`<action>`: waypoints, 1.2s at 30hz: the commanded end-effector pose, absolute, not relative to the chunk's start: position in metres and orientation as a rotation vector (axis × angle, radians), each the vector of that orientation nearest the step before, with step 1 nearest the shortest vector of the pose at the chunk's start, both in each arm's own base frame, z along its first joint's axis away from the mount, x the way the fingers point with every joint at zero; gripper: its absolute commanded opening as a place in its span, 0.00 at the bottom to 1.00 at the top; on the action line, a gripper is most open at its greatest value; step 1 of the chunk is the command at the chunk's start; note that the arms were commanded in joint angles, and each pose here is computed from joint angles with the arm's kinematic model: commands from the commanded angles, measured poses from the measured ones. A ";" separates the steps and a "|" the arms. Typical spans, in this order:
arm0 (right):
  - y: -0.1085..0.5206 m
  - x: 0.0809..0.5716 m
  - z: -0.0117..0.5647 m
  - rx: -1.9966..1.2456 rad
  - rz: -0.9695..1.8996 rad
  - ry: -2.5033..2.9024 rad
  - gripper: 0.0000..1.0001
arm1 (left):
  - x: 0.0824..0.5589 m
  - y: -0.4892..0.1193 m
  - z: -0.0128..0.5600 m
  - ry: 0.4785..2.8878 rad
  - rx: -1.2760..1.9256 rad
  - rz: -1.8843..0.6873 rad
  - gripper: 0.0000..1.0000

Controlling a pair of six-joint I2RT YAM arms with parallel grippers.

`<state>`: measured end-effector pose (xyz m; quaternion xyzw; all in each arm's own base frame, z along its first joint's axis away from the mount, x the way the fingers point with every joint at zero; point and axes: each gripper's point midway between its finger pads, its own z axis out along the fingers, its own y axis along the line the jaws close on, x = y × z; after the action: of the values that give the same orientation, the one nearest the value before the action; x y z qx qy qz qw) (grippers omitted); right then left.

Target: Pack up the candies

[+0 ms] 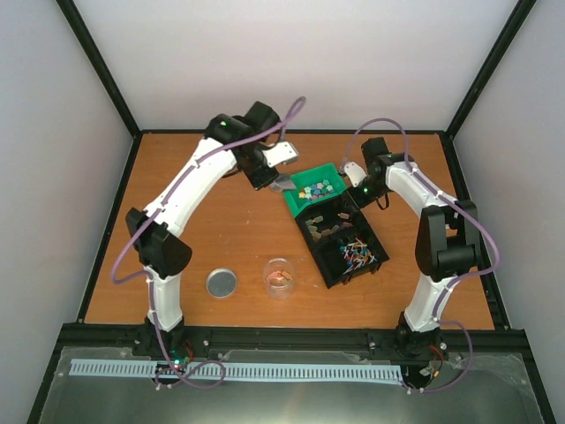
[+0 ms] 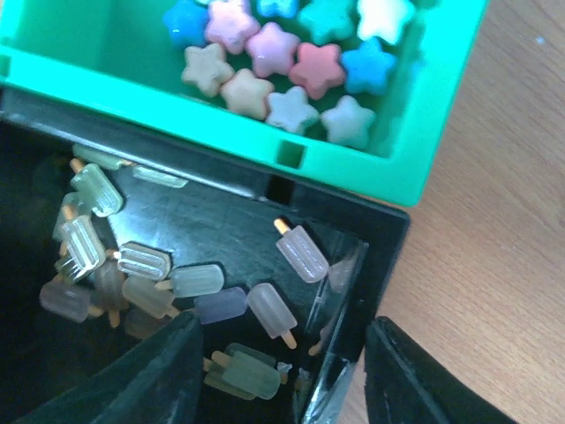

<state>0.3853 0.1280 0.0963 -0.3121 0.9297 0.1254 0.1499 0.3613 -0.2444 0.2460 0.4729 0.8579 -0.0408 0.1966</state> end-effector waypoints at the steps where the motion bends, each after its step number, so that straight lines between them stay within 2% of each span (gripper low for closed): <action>1: 0.130 0.392 0.081 -0.921 0.278 2.670 0.46 | 0.348 -0.247 0.242 2.373 1.522 0.091 0.01; 5: 0.137 0.388 0.079 -0.949 0.261 2.649 0.37 | 0.351 -0.251 0.236 2.389 1.565 0.153 0.01; 13: 0.156 0.374 0.082 -0.986 0.286 2.612 0.27 | 0.350 -0.246 0.222 2.419 1.635 0.270 0.01; 36: 0.179 0.363 0.090 -0.963 0.312 2.597 0.24 | 0.359 -0.244 0.166 2.500 1.760 0.372 0.01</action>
<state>0.3648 0.1727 0.0762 -0.3392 0.9217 0.1029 0.1576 0.3560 -0.2454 0.1655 0.5558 0.8238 0.1052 0.0369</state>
